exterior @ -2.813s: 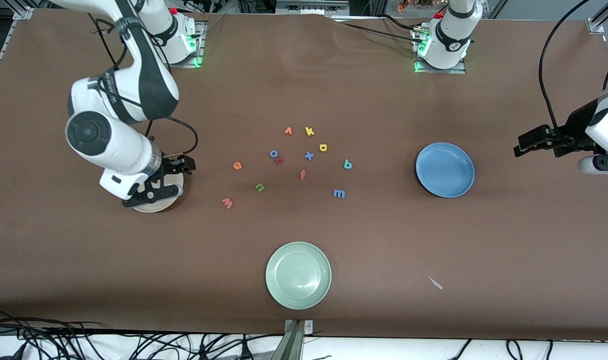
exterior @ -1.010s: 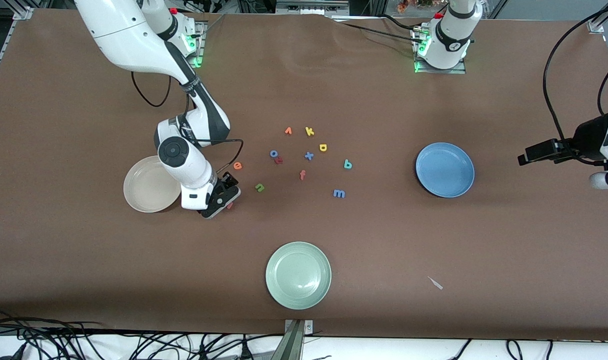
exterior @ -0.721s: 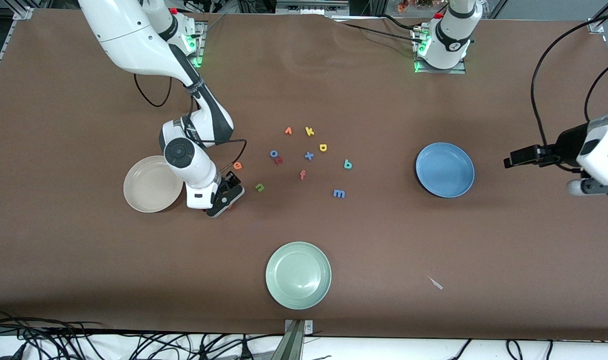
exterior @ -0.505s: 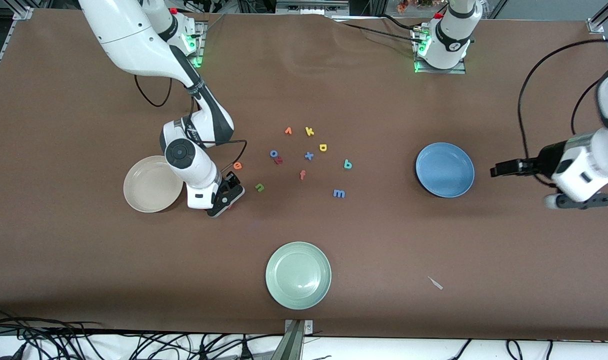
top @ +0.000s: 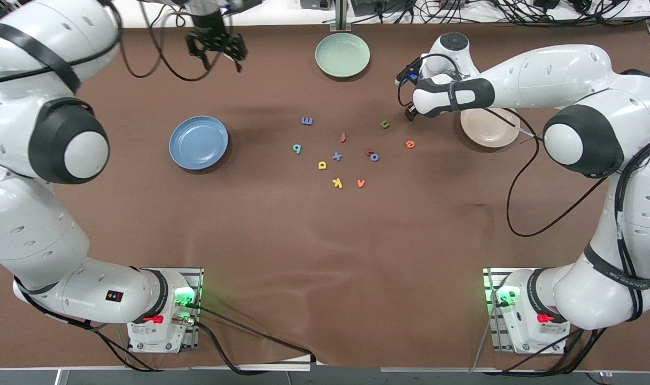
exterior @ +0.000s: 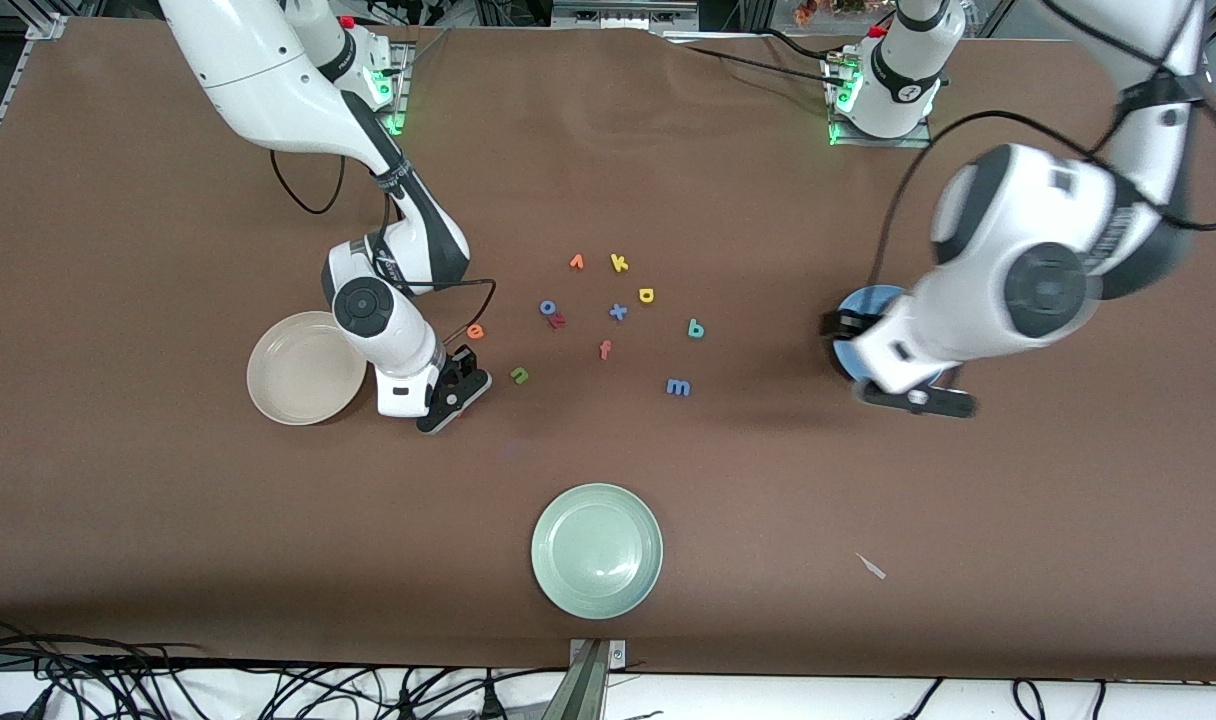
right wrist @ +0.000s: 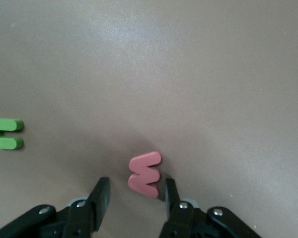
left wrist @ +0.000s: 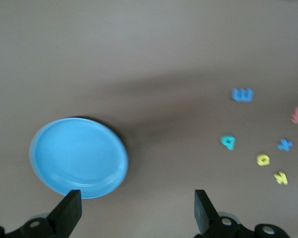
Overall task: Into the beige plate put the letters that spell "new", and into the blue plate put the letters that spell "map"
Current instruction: 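Grasp the pink w with the right gripper while the left gripper reaches letters, then drop the pink w on the white plate while the left gripper grasps blue m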
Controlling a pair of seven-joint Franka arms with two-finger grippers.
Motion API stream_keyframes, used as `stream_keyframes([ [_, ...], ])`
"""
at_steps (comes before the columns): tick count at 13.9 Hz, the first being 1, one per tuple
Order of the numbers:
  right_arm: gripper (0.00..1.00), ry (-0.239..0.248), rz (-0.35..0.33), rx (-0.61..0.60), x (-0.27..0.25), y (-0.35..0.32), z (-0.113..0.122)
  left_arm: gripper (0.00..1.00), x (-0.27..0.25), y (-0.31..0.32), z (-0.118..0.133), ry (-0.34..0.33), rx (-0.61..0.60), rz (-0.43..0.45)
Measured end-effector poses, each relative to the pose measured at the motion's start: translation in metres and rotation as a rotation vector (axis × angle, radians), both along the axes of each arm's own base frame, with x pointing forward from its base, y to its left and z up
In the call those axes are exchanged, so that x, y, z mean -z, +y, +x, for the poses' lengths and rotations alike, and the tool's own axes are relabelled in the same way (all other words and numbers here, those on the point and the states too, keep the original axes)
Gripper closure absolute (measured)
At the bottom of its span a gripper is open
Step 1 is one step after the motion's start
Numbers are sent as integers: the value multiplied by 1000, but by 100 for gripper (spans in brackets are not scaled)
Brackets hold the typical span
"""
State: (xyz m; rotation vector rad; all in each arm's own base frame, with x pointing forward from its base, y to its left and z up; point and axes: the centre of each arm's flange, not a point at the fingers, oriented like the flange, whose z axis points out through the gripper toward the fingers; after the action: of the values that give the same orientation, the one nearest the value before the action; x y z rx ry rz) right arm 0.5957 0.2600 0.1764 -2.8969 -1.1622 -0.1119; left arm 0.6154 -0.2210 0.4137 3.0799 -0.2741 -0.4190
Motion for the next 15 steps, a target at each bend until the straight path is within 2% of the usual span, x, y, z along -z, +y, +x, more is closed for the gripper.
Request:
stream_keyframes([
  [3, 74, -7, 0, 3, -2, -1, 2, 0, 48, -72, -11, -17, 75, -10],
  [5, 74, -7, 1, 4, -2, -1, 2, 0, 80, -99, -11, -45, 85, -25],
  [7, 74, -1, 2, 16, -3, -1, 3, 0, 109, -117, -16, -42, 107, -28],
  [9, 74, 52, 2, 47, -12, 1, 8, 0, 127, -129, -16, -58, 141, -43],
  [12, 74, 173, 9, 124, -47, -10, 24, 0, 125, -133, -10, -109, 353, -113],
  [15, 74, 213, -26, 185, -61, -52, 30, 0, 147, -145, -10, -146, 611, -179],
])
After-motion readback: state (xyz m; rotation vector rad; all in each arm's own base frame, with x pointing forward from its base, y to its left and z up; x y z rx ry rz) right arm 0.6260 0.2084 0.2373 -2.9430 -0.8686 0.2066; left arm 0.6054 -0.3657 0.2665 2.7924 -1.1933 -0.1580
